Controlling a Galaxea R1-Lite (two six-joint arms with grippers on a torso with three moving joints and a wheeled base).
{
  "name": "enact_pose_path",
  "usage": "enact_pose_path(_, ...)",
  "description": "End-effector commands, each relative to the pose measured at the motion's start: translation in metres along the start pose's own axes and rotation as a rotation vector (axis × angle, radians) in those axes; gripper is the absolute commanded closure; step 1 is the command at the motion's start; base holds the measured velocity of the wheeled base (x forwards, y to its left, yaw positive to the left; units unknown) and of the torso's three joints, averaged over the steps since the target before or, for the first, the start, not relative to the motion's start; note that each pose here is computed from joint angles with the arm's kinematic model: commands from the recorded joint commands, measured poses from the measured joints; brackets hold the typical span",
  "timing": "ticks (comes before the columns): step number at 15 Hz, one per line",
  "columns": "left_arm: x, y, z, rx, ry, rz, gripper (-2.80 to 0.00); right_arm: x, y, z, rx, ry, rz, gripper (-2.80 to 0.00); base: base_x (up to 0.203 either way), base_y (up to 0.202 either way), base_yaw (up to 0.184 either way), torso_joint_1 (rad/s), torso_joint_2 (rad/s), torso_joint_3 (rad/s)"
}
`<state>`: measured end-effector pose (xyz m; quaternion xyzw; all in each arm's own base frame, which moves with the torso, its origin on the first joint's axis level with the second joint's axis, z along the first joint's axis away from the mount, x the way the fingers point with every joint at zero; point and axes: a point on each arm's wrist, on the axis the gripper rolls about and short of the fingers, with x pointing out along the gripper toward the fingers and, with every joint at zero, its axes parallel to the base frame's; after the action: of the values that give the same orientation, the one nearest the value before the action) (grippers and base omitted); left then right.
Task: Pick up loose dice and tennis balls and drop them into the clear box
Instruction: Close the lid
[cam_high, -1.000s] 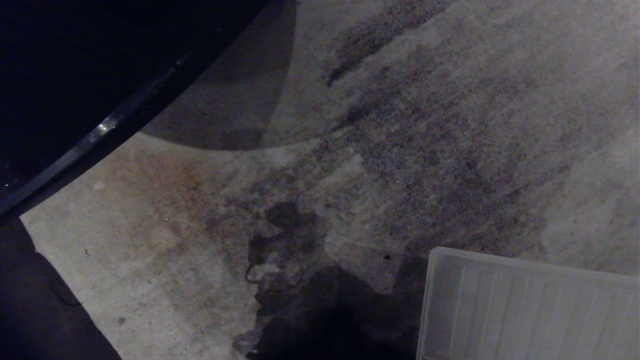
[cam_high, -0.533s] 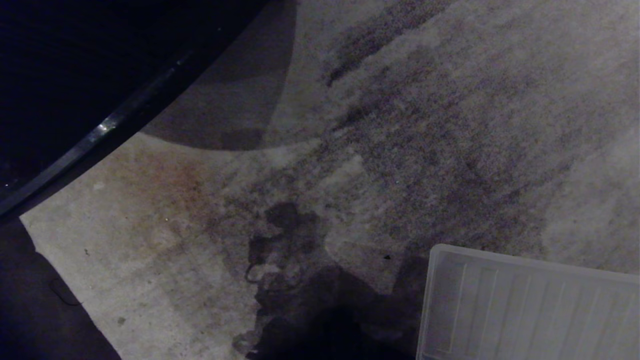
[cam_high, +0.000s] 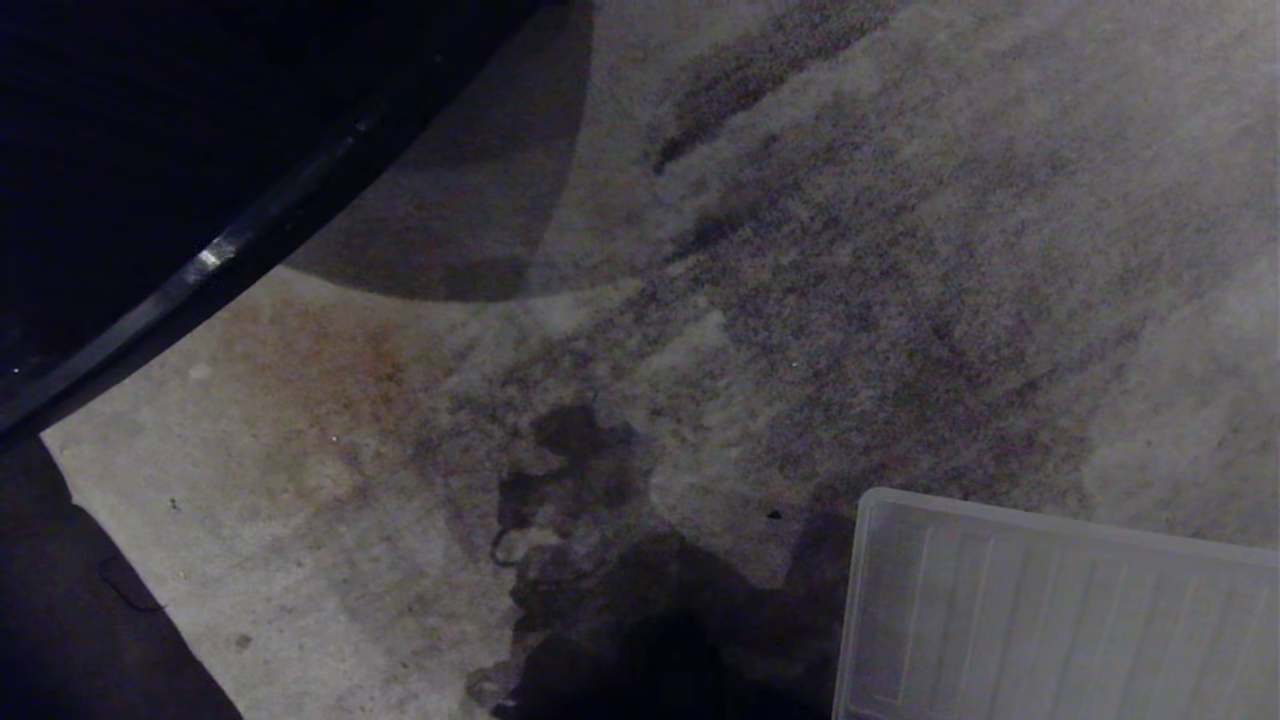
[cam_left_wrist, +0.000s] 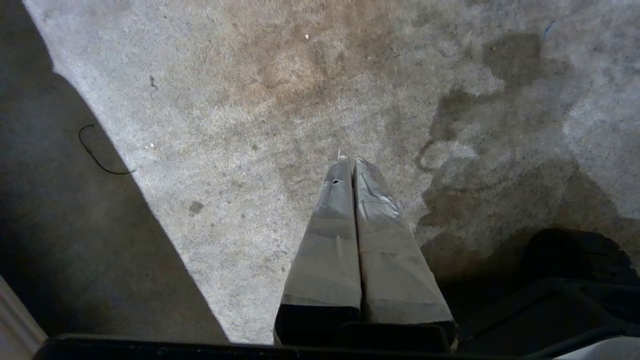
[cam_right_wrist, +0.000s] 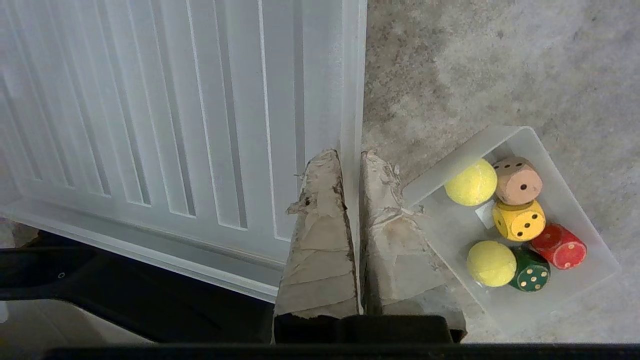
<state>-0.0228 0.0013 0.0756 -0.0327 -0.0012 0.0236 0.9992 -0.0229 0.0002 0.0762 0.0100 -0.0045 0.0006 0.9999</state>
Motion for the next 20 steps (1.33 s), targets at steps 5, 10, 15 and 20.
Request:
enact_pose_path(5, 0.0002, 0.0001, -0.0004, -0.010, 0.002, 0.002, 0.00, 0.0001, 0.0000, 0.0001, 0.000, 0.001, 0.000, 0.00, 0.000, 0.000, 0.000, 0.003, 0.00, 0.174)
enact_pose_path(10, 0.0002, 0.0001, -0.0004, -0.007, 0.002, 0.002, 0.00, 0.0003, 0.0000, -0.0003, 0.000, 0.003, 0.000, 0.00, 0.000, 0.000, 0.000, 0.000, 0.00, 0.202)
enact_pose_path(15, 0.0002, 0.0001, -0.0005, -0.008, 0.003, 0.002, 0.00, 0.0002, 0.0000, -0.0002, 0.000, 0.002, 0.000, 0.00, 0.000, 0.000, 0.000, 0.002, 0.00, 0.203)
enact_pose_path(20, 0.0002, -0.0001, -0.0005, 0.027, 0.004, -0.004, 0.00, 0.0002, 0.0000, 0.0000, 0.000, 0.002, 0.000, 0.00, 0.000, 0.000, 0.000, 0.003, 0.00, 0.204)
